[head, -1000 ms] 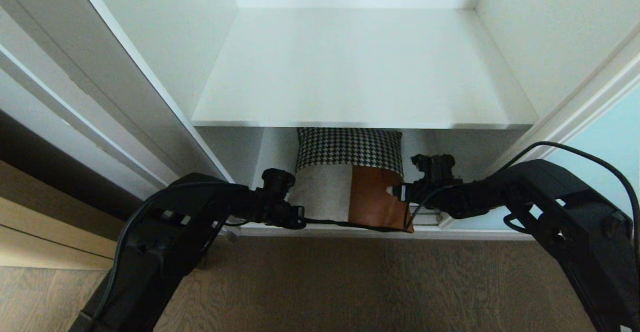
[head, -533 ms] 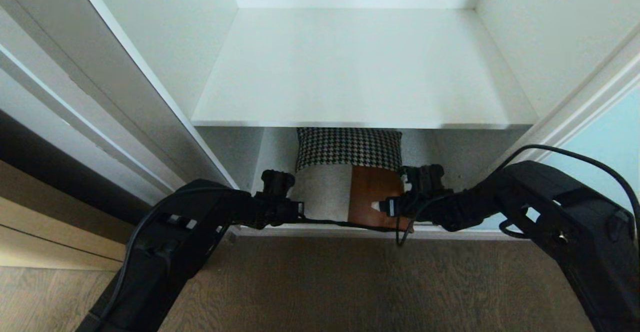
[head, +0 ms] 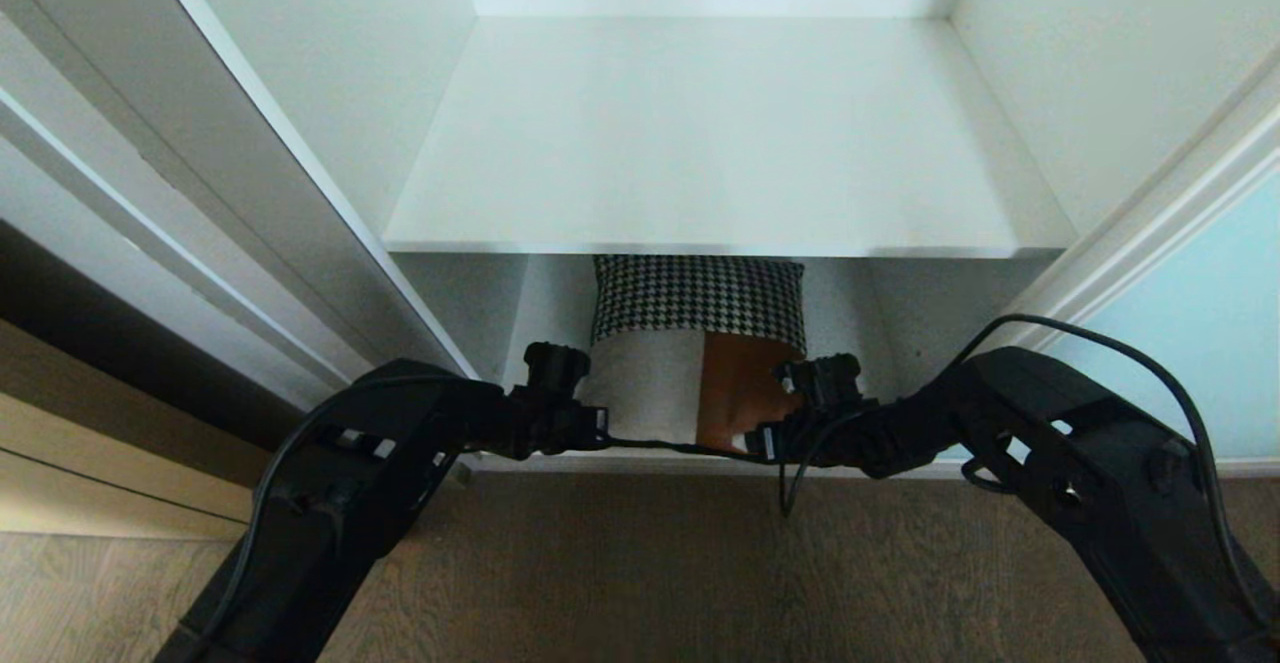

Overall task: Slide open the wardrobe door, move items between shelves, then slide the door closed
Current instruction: Place the pillow on the lower shelf

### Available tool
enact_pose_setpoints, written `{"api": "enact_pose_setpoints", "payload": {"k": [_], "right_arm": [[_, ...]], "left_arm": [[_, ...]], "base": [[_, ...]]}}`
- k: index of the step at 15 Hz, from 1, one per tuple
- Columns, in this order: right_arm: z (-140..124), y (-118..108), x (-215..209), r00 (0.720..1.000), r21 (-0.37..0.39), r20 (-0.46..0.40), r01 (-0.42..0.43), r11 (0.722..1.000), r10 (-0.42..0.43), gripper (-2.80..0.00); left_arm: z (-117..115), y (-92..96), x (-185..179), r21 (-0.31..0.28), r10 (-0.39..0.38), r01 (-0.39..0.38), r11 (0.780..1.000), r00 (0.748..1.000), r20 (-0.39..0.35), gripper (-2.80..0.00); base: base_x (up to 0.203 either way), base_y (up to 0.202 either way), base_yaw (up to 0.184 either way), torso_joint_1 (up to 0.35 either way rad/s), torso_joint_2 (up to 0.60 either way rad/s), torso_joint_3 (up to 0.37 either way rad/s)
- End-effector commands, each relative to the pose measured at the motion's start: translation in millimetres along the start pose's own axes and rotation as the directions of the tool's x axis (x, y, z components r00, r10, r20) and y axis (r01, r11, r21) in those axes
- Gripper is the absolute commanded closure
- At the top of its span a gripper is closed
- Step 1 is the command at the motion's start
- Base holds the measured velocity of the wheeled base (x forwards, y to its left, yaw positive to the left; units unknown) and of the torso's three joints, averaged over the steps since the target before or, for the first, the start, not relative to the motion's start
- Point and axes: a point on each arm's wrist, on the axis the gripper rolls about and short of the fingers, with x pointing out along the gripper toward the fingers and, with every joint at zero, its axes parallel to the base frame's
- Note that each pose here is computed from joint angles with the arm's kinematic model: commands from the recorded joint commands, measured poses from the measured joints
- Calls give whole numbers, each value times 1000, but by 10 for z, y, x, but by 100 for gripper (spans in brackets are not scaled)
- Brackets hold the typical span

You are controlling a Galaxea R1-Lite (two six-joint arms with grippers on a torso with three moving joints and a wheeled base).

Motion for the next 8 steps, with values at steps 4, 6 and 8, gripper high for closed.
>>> {"api": "enact_pose_setpoints", "payload": {"k": [4, 6, 8], "right_arm": [[-45, -72, 133, 996, -12, -85, 32, 999, -33, -280], [28, -90, 172, 995, -14, -87, 38, 999, -39, -280], [37, -103, 209, 994, -29, -99, 40, 999, -42, -280]], "left_arm": [[13, -55, -125, 7, -16, 16, 1000, 1000, -25, 0], [10, -79, -173, 8, -28, 29, 1000, 999, -38, 0], [35, -113, -239, -2, -73, 73, 997, 996, -46, 0]], "base": [[0, 0, 0, 0, 0, 0], [0, 0, 0, 0, 0, 0], [0, 0, 0, 0, 0, 0]]}}
